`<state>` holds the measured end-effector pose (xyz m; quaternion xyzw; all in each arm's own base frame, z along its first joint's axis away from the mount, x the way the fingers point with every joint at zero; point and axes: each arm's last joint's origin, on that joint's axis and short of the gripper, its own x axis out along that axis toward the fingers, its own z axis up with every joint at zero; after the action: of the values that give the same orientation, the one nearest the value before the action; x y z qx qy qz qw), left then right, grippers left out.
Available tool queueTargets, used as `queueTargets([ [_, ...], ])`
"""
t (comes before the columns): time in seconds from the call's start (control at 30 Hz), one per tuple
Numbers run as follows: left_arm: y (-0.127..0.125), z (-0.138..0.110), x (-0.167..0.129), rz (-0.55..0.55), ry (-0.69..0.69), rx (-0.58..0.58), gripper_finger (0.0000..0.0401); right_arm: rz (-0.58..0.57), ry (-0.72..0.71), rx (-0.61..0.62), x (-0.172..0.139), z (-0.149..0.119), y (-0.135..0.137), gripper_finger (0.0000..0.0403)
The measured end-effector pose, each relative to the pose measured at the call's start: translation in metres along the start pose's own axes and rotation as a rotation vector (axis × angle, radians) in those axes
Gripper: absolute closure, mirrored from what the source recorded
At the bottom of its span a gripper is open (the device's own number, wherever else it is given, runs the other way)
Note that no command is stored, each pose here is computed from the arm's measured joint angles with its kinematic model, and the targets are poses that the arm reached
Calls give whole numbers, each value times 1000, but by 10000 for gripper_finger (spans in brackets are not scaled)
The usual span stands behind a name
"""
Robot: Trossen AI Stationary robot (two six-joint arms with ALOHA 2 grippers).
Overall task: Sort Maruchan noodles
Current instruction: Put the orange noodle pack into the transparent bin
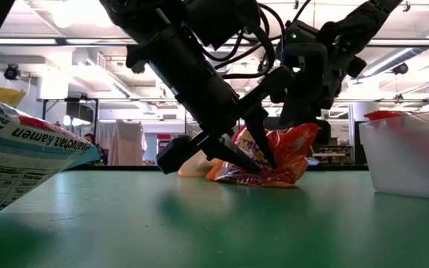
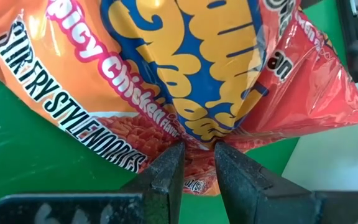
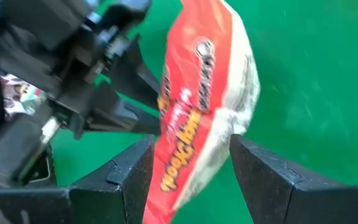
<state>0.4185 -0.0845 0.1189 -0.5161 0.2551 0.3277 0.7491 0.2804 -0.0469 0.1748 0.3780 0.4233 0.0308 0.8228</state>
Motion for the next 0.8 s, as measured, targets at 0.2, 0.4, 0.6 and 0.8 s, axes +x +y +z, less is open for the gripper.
queueTargets([
  [0.2, 0, 0, 0, -5, -1, -2, 327, 18, -31, -17, 0, 3, 2, 202],
  [0.4, -1, 1, 0, -12, -6, -7, 327, -9, -45, 4, 0, 4, 1, 202],
  [0.6, -2, 1, 1, -22, -24, -12, 327, -14, -47, -15, 0, 3, 2, 202],
  [0.8, -3, 3, 1, -28, -33, -32, 327, -64, -72, -38, 0, 4, 0, 202],
])
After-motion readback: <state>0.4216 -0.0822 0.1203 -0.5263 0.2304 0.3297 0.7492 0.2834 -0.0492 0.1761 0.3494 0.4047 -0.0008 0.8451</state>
